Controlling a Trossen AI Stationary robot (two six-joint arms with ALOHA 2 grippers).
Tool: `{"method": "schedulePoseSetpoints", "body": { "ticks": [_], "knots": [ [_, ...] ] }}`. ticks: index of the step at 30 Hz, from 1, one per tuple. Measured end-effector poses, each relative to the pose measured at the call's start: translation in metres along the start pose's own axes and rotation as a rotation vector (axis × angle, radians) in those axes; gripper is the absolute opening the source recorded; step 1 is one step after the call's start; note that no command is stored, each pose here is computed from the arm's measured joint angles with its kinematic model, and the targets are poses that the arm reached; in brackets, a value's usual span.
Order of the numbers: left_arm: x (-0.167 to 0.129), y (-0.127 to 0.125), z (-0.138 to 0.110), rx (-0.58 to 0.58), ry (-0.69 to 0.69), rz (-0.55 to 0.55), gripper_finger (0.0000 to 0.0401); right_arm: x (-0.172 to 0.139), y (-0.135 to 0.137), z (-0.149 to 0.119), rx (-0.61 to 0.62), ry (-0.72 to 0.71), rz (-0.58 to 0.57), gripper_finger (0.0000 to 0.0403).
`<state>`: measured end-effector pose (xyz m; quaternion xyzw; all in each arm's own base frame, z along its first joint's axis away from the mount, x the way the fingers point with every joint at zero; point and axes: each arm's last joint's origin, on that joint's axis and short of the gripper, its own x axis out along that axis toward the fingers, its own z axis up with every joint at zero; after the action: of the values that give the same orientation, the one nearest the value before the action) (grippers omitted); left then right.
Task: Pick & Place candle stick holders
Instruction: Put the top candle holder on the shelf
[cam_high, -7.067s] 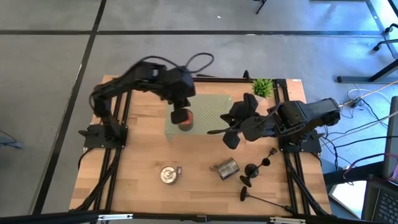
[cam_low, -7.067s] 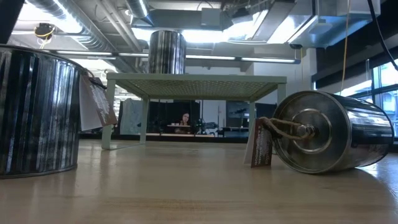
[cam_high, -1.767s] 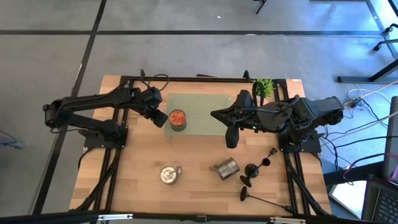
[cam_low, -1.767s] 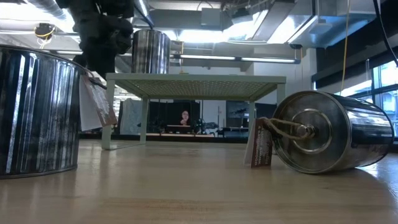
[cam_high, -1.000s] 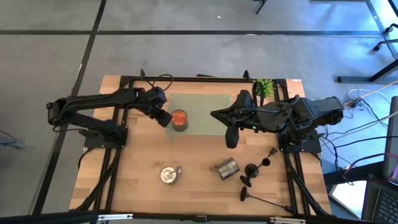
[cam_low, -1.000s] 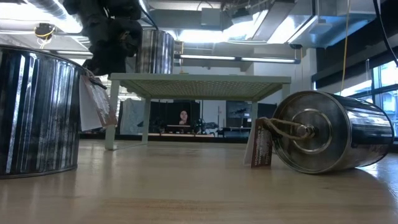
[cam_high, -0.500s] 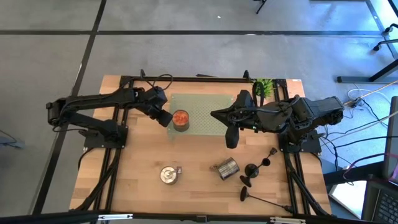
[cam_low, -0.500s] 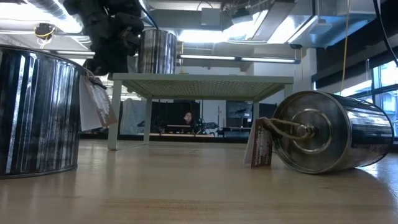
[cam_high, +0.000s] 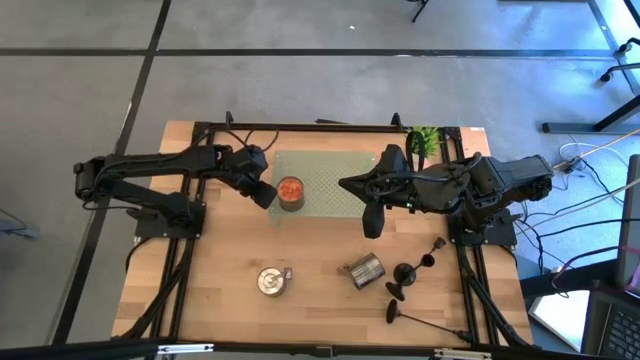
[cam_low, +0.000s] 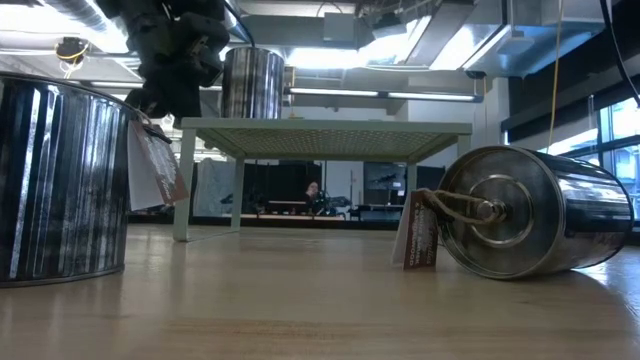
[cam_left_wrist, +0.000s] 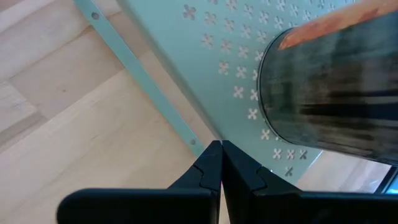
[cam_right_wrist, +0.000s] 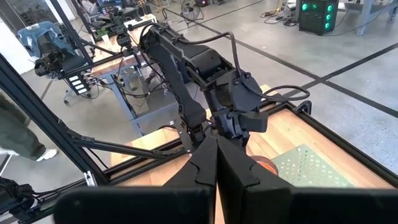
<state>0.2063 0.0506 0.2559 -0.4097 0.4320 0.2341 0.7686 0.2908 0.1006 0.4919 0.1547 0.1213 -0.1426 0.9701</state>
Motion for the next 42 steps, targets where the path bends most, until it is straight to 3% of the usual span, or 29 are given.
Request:
{"method": "schedulePoseSetpoints", "body": {
  "ticks": [13,16,21,29,38,42],
  "knots": [
    [-0.001,-0.001,-0.01,-0.005,0.006,0.081,0.0002,0.0,0.0,0.0,-0.002,0.0,0.0,0.0004],
    [-0.011,0.003,-0.013,-0.005,-0.056,0.126,0.0002,0.0,0.0,0.0,-0.003,0.0,0.0,0.0004],
    [-0.037,0.008,-0.017,-0.02,-0.204,0.107,0.0002,0.0,0.0,0.0,-0.003,0.009,0.017,0.0004],
    [-0.067,0.004,-0.036,-0.033,-0.279,-0.05,0.0002,-0.008,0.003,0.001,-0.004,0.07,0.156,0.0004],
    [-0.08,-0.033,-0.073,0.066,-0.128,-0.404,0.0002,-0.04,0.013,0.001,-0.032,0.093,0.321,0.0004],
    [-0.077,-0.054,-0.09,0.111,-0.102,-0.483,0.0002,-0.052,0.025,-0.007,-0.064,0.121,0.388,0.0004]
  ]
}}
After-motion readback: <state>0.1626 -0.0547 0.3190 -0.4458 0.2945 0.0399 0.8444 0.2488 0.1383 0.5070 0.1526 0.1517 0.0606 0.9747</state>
